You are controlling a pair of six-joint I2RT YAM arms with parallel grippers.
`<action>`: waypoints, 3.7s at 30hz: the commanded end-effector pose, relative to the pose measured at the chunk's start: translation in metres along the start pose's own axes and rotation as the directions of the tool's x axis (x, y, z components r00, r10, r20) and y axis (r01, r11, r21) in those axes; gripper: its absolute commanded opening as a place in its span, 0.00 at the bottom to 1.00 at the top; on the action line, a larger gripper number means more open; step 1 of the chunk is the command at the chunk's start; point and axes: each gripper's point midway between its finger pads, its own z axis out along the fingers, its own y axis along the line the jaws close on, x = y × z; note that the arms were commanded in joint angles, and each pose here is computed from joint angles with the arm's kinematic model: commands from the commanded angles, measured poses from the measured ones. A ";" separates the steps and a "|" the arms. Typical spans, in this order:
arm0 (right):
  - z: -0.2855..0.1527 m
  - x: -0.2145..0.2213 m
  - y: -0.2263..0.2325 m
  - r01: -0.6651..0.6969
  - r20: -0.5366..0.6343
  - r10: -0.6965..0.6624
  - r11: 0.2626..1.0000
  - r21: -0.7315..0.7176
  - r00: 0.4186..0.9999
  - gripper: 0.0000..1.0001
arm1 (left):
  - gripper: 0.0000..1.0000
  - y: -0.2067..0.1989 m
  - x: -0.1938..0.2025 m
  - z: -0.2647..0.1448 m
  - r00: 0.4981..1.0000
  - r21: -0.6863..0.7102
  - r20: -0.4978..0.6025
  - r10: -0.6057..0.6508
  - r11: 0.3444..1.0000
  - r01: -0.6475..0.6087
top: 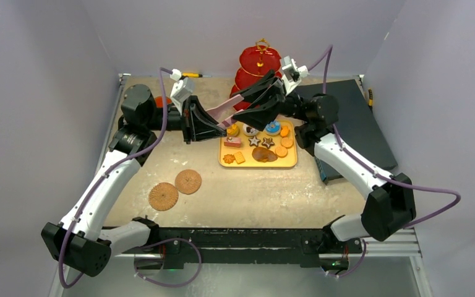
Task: Serve the afternoon tea
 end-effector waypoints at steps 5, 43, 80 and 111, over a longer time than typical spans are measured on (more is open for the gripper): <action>0.001 -0.016 0.049 0.088 -0.084 -0.102 0.984 -0.158 0.991 0.67 | 0.00 0.002 -0.021 -0.001 0.995 -0.041 0.027 0.100 0.994 -0.099; -0.003 -0.022 0.011 0.034 0.036 -0.037 0.996 0.077 0.999 0.52 | 0.00 0.023 -0.015 -0.008 0.968 -0.153 -0.046 0.248 0.956 -0.252; -0.142 0.071 -0.132 0.280 -0.222 -0.177 0.463 0.841 0.959 0.57 | 0.99 0.135 -0.001 -0.072 0.966 -0.720 -0.256 -0.037 0.674 -0.165; -0.161 0.165 -0.206 0.331 -0.291 -0.166 0.332 0.883 0.942 0.71 | 0.98 0.142 0.008 -0.092 0.944 -0.756 -0.329 -0.018 0.604 -0.252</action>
